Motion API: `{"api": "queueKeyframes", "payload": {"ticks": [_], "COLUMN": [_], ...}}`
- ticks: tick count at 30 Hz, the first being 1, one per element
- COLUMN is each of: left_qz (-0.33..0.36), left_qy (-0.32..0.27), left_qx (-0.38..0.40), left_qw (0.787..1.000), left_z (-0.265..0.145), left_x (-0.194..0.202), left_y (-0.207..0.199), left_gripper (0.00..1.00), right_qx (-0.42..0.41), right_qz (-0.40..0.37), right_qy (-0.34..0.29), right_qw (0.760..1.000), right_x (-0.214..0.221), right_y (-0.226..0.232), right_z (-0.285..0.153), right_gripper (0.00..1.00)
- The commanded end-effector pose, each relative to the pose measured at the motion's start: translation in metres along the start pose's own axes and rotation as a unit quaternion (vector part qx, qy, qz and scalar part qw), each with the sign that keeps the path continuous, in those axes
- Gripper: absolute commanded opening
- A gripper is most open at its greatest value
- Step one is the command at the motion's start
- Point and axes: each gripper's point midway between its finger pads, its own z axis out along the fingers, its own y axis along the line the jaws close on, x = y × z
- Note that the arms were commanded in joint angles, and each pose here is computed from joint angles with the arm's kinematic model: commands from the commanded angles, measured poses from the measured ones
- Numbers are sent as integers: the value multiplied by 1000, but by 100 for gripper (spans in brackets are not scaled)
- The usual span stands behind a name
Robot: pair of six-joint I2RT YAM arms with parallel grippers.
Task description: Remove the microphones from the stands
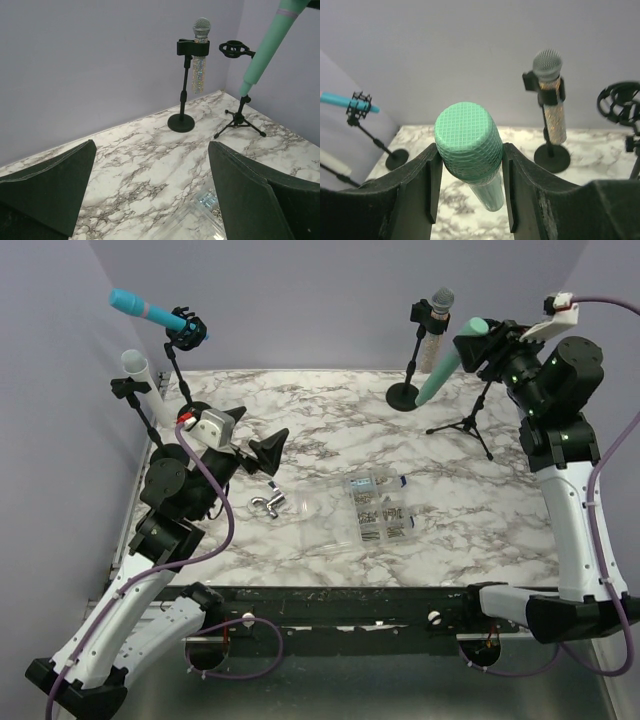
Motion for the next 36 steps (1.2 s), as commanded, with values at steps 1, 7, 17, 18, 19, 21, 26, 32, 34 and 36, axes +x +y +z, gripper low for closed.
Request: {"api": "queueKeyframes", "payload": {"ticks": [1, 7, 17, 18, 19, 21, 26, 32, 34, 36], "left_qz": [3, 1, -3, -3, -3, -3, -1, 1, 4, 5], "left_qy": [-5, -2, 16, 16, 18, 20, 23, 28, 24, 22], "left_qx": [0, 4, 13, 14, 14, 17, 15, 16, 13, 10], "left_qw": [1000, 1000, 1000, 1000, 1000, 1000, 1000, 999, 1000, 1000], "left_z": [1, 3, 9, 9, 10, 10, 12, 14, 12, 12], "left_x": [0, 2, 13, 14, 14, 15, 18, 22, 19, 18], "left_y": [-1, -3, -9, -10, -10, -12, -11, -12, -10, -9], "left_gripper": [99, 99, 99, 99, 99, 98, 99, 98, 99, 98], "right_qx": [-10, 23, 259, 274, 284, 296, 284, 306, 310, 311], "right_qz": [43, 65, -43, -54, -62, -68, -45, -26, -20, -14], "right_qy": [102, 228, 436, 445, 453, 460, 506, 526, 536, 548], "right_qw": [994, 971, 861, 851, 843, 834, 813, 793, 785, 776], "right_x": [55, 141, 269, 272, 277, 285, 323, 357, 368, 380], "right_y": [-3, -15, -101, -109, -113, -120, -119, -127, -129, -130], "right_z": [7, -5, -73, -78, -82, -88, -93, -102, -107, -113], "right_gripper": [1, 1, 1, 1, 1, 1, 1, 1, 1, 1]}}
